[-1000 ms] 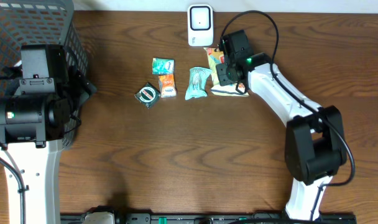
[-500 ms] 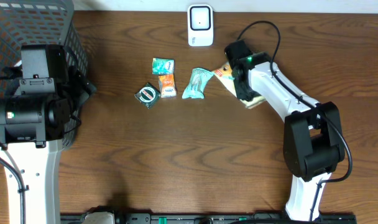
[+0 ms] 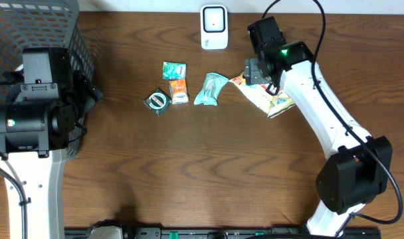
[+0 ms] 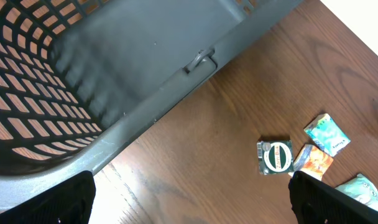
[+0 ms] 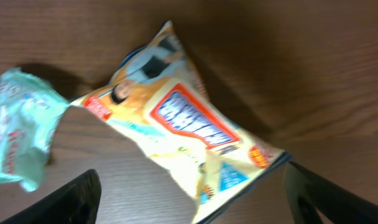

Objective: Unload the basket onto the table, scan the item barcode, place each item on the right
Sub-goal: 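Grasp the chip bag edge with the right gripper and lift it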

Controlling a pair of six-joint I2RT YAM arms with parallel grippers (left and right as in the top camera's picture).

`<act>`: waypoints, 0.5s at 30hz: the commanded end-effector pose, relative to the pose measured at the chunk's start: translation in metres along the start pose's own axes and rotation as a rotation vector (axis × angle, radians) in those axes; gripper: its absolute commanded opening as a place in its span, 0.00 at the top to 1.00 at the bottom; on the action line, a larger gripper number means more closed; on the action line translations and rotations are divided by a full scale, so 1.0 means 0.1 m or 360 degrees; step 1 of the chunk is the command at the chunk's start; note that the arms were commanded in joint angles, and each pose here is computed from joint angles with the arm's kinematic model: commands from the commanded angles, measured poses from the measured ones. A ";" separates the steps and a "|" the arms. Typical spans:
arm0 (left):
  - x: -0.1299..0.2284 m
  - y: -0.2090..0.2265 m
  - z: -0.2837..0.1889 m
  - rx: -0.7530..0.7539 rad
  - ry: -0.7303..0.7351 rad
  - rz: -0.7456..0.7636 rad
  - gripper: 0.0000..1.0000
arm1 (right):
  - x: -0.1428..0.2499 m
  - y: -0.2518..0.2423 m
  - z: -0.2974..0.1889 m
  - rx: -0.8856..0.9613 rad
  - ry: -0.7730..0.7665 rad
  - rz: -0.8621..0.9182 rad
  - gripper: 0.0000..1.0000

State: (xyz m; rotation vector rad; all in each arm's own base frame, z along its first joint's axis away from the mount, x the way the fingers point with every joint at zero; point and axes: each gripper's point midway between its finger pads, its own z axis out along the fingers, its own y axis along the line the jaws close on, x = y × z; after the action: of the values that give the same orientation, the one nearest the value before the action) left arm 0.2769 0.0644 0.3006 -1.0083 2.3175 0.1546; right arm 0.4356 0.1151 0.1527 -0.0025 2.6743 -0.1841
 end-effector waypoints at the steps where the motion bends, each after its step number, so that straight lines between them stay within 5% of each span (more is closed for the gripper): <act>1: -0.03 0.03 -0.01 -0.0017 -0.0014 -0.0018 0.02 | 0.01 0.14 0.10 -0.0078 0.0021 0.0018 0.27; 2: -0.03 0.03 -0.01 -0.0017 -0.0014 -0.0018 0.02 | -0.02 0.15 0.13 -0.0082 0.0009 0.0025 0.36; 5: -0.03 0.03 -0.01 -0.0017 -0.0014 -0.0018 0.02 | -0.18 0.19 0.21 -0.0106 -0.0078 0.0060 0.87; 6: -0.03 0.03 -0.01 -0.0017 -0.0014 -0.0018 0.02 | -0.24 0.18 0.21 -0.0115 -0.0115 0.0076 0.94; 15: -0.03 0.03 -0.01 -0.0017 -0.0014 -0.0017 0.02 | -0.29 0.15 0.63 -0.0087 -0.0103 0.0119 0.99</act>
State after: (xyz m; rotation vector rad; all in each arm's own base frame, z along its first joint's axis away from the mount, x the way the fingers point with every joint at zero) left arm 0.2768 0.0644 0.3006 -1.0083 2.3178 0.1548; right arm 0.4852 0.1310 0.1414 0.0482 2.5496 -0.0488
